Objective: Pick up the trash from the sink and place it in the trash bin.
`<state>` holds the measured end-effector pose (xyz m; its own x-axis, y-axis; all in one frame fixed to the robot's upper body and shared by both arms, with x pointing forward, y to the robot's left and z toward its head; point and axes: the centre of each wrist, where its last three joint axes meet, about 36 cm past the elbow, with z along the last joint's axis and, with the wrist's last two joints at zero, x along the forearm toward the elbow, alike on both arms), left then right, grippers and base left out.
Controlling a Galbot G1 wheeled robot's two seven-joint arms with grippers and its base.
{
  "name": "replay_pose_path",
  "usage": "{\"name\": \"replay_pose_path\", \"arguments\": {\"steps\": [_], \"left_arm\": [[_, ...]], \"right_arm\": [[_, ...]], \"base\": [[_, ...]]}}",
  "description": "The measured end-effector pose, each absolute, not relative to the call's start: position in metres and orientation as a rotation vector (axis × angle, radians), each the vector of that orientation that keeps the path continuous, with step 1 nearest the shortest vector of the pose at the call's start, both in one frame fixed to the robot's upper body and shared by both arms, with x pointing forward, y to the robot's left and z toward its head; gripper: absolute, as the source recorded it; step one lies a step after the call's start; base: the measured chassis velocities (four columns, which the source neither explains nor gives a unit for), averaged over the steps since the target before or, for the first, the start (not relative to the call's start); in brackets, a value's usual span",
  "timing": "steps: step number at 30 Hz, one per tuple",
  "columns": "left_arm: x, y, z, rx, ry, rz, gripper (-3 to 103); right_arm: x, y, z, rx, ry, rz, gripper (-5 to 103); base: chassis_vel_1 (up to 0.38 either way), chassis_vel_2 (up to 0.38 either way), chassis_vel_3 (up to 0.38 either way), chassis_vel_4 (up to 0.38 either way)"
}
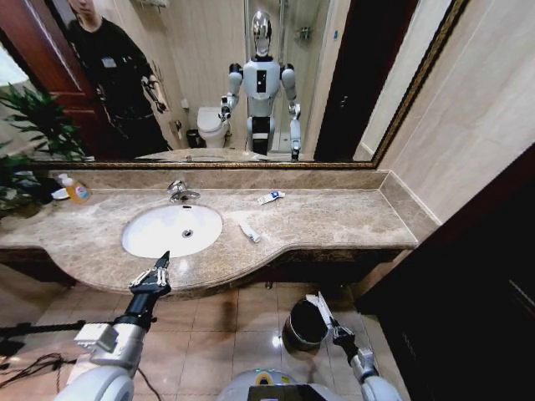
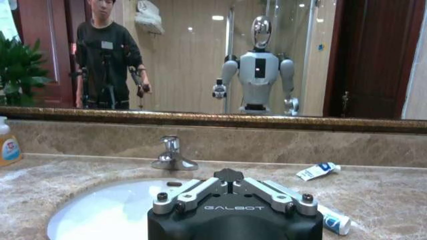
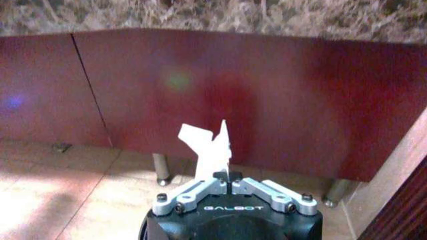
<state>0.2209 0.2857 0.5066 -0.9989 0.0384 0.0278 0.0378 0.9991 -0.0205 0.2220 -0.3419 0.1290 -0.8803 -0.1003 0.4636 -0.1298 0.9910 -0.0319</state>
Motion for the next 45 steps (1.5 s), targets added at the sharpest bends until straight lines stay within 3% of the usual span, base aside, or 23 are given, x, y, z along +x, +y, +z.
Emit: {"name": "replay_pose_path", "arguments": {"steps": [22,24,28,29,30,33,35,36,38,39,41,42,44,45], "left_arm": [[0.221,0.286,0.507,-0.059,-3.113,0.031,0],[0.221,0.286,0.507,-0.059,-3.113,0.031,0],[0.221,0.286,0.507,-0.059,-3.113,0.031,0],[0.221,0.286,0.507,-0.059,-3.113,0.031,0],[0.221,0.286,0.507,-0.059,-3.113,0.031,0],[0.221,0.286,0.507,-0.059,-3.113,0.031,0],[0.221,0.286,0.507,-0.059,-3.113,0.031,0],[0.221,0.286,0.507,-0.059,-3.113,0.031,0],[0.221,0.286,0.507,-0.059,-3.113,0.031,0],[0.221,0.286,0.507,-0.059,-3.113,0.031,0],[0.221,0.286,0.507,-0.059,-3.113,0.031,0],[0.221,0.286,0.507,-0.059,-3.113,0.031,0],[0.221,0.286,0.507,-0.059,-3.113,0.031,0],[0.221,0.286,0.507,-0.059,-3.113,0.031,0]], "right_arm": [[0.24,-0.316,0.111,0.169,-2.621,0.128,-3],[0.242,-0.315,0.111,0.164,-2.618,0.139,13],[0.246,-0.312,0.112,0.156,-2.623,0.148,18],[0.248,-0.31,0.113,0.147,-2.627,0.153,29],[0.248,-0.31,0.113,0.147,-2.627,0.153,29],[0.25,-0.306,0.114,0.141,-2.632,0.158,45],[0.25,-0.305,0.114,0.138,-2.634,0.158,45],[0.251,-0.304,0.114,0.136,-2.635,0.158,57],[0.251,-0.303,0.115,0.134,-2.635,0.158,57],[0.251,-0.303,0.115,0.133,-2.635,0.157,68],[0.251,-0.302,0.115,0.132,-2.635,0.157,68],[0.251,-0.302,0.115,0.13,-2.635,0.156,78],[0.251,-0.301,0.114,0.127,-2.634,0.153,78],[0.251,-0.3,0.114,0.125,-2.633,0.151,89]], "base": [[0.0,0.0,0.0,0.0],[0.0,0.0,0.0,0.0],[0.0,0.0,0.0,0.0],[0.0,0.0,0.0,0.0],[0.0,0.0,0.0,0.0],[0.0,0.0,0.0,0.0],[0.0,0.0,0.0,0.0],[0.0,0.0,0.0,0.0],[0.0,0.0,0.0,0.0],[0.0,0.0,0.0,0.0],[0.0,0.0,0.0,0.0],[0.0,0.0,0.0,0.0],[0.0,0.0,0.0,0.0],[0.0,0.0,0.0,0.0]]}}
